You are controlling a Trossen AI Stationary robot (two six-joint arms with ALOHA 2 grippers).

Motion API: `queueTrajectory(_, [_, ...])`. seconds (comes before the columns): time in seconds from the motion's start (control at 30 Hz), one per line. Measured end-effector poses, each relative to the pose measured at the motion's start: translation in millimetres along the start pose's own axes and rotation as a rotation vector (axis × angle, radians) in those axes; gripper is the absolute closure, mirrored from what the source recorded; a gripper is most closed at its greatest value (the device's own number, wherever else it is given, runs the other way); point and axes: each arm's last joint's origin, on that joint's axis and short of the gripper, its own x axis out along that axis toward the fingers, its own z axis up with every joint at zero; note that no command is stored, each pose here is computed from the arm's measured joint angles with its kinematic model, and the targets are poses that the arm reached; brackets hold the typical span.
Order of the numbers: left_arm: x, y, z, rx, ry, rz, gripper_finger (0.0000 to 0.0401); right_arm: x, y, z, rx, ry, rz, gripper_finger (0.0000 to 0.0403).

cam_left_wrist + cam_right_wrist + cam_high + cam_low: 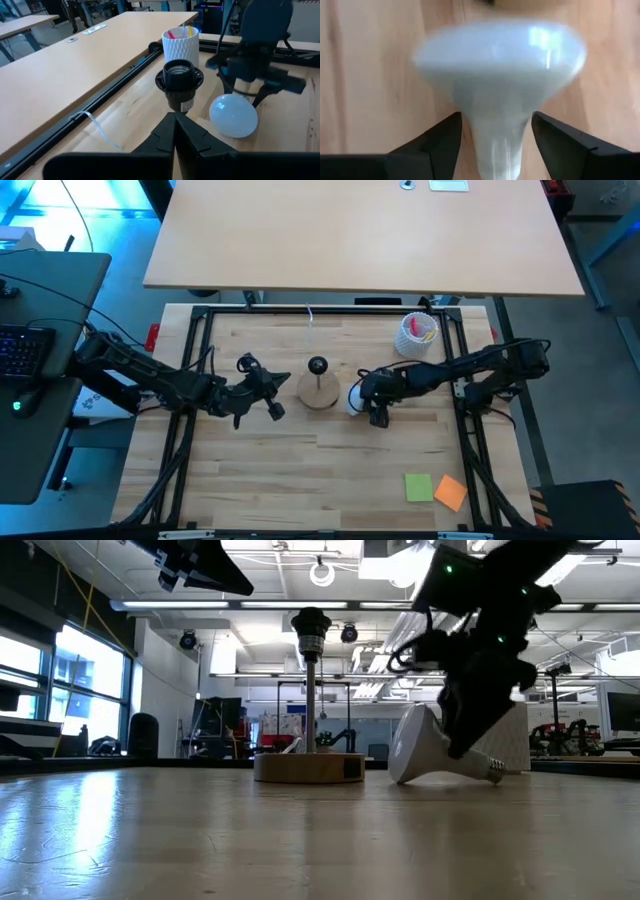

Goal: Screw lightbulb
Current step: Insert the lightbulb into the brown lamp

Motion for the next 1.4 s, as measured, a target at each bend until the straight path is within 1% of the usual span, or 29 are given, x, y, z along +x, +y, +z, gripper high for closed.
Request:
queueTrajectory(0.13, [-0.2,0.0,-0.6,-0.001,0.004,0.000,0.0401,-4.8,1.8,8.8,-0.059,-0.030,0.013,0.0165])
queueTrajectory(0.23, [-1.2,-1.0,-0.8,0.001,0.003,-0.005,0.0401,-4.2,-0.3,9.1,-0.061,-0.032,0.044,0.0165])
queueTrajectory(0.37, [-3.2,-2.7,-1.2,0.005,0.002,-0.015,0.0401,1.8,-4.3,5.5,-0.052,-0.009,0.034,0.0165])
queueTrajectory(0.47, [-3.5,-3.1,-1.3,0.006,0.002,-0.017,0.0401,8.9,-5.3,6.7,-0.070,-0.010,0.031,0.0165])
queueTrajectory(0.63, [-3.5,-3.1,-1.3,0.005,0.002,-0.017,0.0401,19.1,-4.3,10.4,-0.116,-0.038,0.032,0.0165])
queueTrajectory(0.87, [-3.4,-3.2,-1.3,0.005,0.002,-0.017,0.0401,20.1,-3.8,13.9,-0.122,-0.074,0.034,0.0166])
queueTrajectory(0.97, [-3.2,-2.9,-1.3,0.004,0.002,-0.015,0.0401,21.7,-3.8,14.3,-0.122,-0.076,0.034,0.0181])
queueTrajectory(1.13, [-3.2,-2.9,-1.2,0.002,0.001,-0.015,0.0401,28.8,-3.3,16.5,-0.140,-0.091,0.034,0.0234])
queueTrajectory(1.2, [-3.2,-3.0,-1.2,-0.004,0.001,-0.016,0.0401,30.4,-3.2,17.3,-0.140,-0.099,0.033,0.0248])
queueTrajectory(1.4, [-3.2,-3.0,-1.2,-0.007,0.001,-0.016,0.0401,31.0,-3.1,19.6,-0.139,-0.125,0.028,0.0252])
